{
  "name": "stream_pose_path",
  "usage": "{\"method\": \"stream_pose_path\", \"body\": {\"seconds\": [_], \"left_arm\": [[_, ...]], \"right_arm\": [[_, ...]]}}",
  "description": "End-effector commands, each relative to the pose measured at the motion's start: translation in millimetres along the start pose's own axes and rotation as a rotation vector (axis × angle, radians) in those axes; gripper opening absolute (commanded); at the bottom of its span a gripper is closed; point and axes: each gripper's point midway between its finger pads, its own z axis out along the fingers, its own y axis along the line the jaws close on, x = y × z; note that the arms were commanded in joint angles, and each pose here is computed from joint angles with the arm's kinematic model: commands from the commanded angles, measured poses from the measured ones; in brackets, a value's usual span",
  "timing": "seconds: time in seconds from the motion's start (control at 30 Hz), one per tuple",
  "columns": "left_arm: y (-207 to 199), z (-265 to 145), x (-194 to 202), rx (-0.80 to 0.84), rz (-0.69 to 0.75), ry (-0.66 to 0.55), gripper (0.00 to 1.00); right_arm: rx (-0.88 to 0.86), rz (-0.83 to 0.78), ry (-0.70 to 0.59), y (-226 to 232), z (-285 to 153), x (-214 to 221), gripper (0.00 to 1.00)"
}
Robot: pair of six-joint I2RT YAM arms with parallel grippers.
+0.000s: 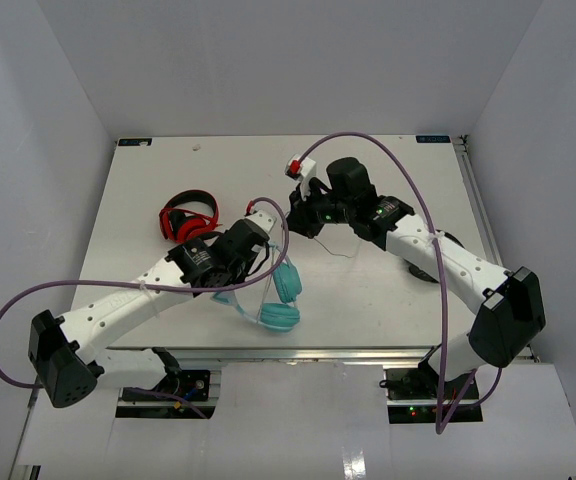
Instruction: Wrap the headphones
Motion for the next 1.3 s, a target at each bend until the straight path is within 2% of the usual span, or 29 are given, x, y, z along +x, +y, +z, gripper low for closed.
{"method": "stream_pose_path", "body": {"seconds": [0.0, 0.3, 0.63, 0.93, 1.27], "left_arm": [[-1.3, 2.6, -11.9, -0.005, -0.033, -0.055, 0.0], [0.7, 9.2, -12.3, -0.048, -0.062, -0.044, 0.0], [7.5, 9.7, -22.7, -0.148, -0.218, -0.013, 0.0], [3.3, 15.7, -28.8, -0.163, -0.289, -0.013, 0.0], [17.0, 5.4, -45.1, -0.19, -0.432, -0.084, 0.0]], "right_arm": [[-0.015, -0.051, -0.048, 8.9, -0.7, -27.3, 0.08], [-0.048, -0.042, -0.056, 31.0, -0.5, -21.3, 0.08], [-0.112, -0.002, -0.084, 79.0, -6.2, 0.1, 0.08], [-0.137, -0.003, -0.081, 113.5, -1.0, 14.5, 0.08], [-0.128, 0.005, -0.125, 138.2, -7.9, 38.6, 0.08]]}}
